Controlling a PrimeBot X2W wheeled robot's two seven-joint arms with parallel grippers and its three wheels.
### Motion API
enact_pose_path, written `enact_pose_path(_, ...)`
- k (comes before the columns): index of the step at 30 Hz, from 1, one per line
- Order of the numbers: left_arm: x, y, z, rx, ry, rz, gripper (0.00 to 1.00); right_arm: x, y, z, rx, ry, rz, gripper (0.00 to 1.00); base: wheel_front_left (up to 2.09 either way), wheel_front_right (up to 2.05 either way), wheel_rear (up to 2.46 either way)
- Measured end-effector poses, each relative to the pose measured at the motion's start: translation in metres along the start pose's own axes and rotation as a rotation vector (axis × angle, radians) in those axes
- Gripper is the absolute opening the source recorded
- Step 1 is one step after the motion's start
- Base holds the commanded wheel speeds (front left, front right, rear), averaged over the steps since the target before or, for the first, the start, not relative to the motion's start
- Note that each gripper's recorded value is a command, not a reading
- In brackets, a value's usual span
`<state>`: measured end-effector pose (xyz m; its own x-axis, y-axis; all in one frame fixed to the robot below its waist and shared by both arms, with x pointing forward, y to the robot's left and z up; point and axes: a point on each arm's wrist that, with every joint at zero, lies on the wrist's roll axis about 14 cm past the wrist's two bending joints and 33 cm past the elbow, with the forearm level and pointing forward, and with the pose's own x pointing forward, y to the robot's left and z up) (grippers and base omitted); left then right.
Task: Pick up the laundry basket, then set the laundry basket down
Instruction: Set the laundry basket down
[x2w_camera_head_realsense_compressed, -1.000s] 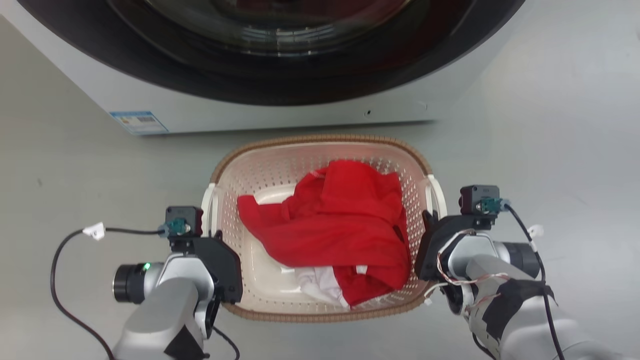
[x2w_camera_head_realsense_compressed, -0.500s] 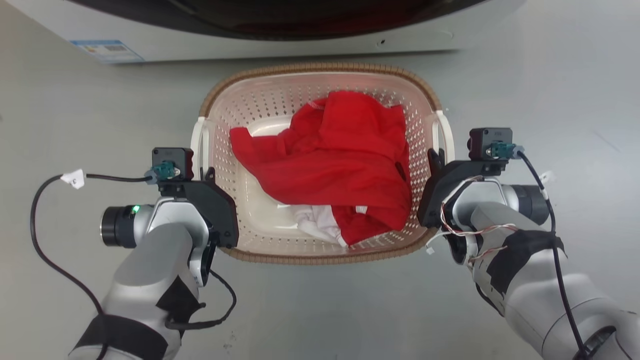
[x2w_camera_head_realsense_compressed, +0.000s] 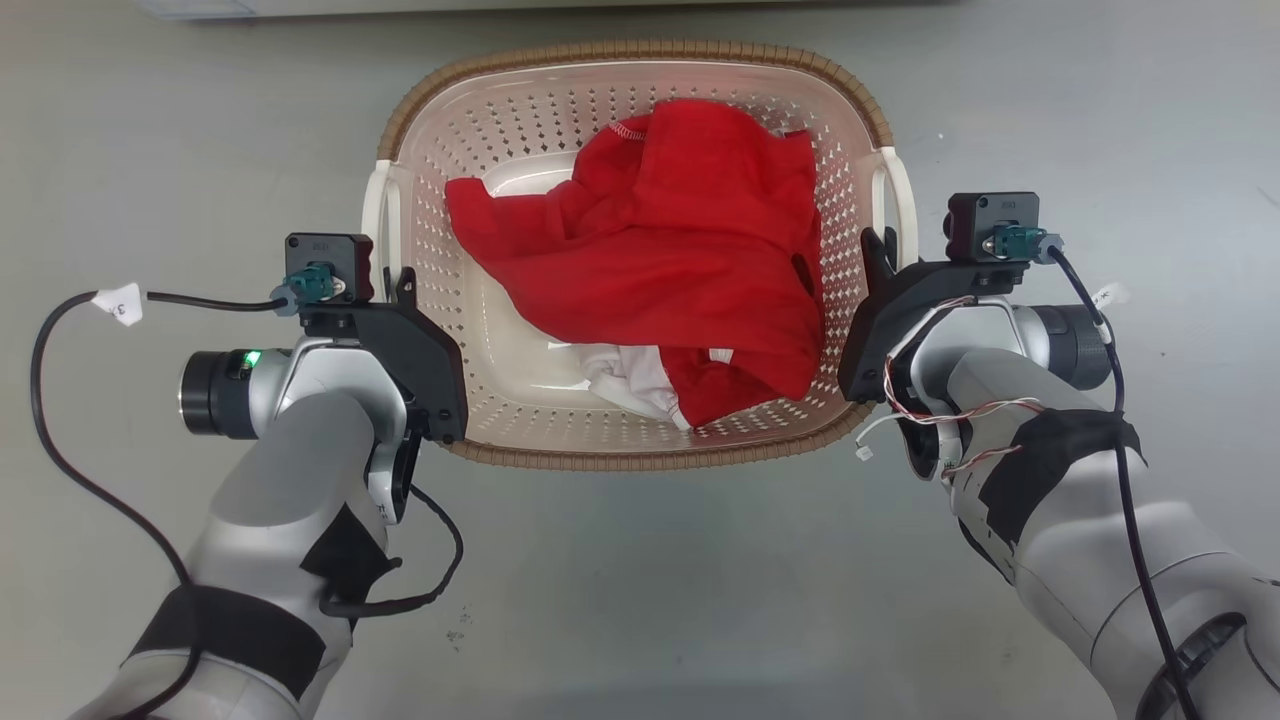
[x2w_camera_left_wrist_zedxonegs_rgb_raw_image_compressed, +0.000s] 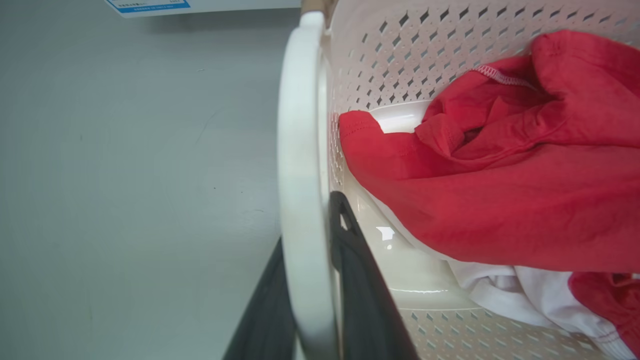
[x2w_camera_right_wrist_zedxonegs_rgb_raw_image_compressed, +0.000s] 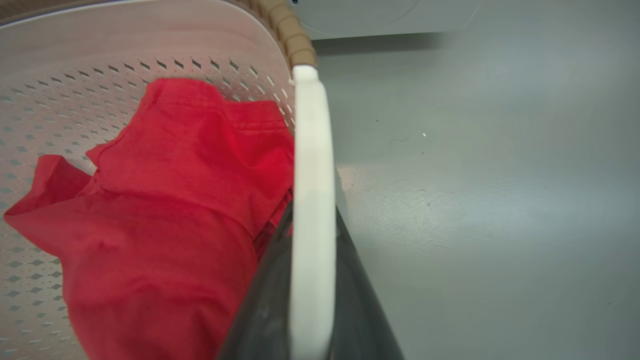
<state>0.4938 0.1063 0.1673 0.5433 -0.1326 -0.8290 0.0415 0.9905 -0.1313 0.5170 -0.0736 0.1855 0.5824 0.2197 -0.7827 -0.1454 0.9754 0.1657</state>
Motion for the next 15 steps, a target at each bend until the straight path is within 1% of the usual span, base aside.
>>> enact_pose_path(5,0.006,0.009,-0.007,0.0,0.014,0.018,0.0,0.009,0.008,-0.005,-0.013,0.009,0.028,0.0,0.0,0.0,0.0)
enact_pose_path(10,0.012,0.013,-0.006,0.0,0.011,0.025,0.0,0.016,0.011,-0.003,-0.016,0.003,0.04,0.0,0.0,0.0,0.0)
enact_pose_path(15,0.018,0.014,-0.008,0.002,0.015,0.028,0.0,0.021,0.01,-0.007,-0.017,0.009,0.043,0.0,0.0,0.0,0.0)
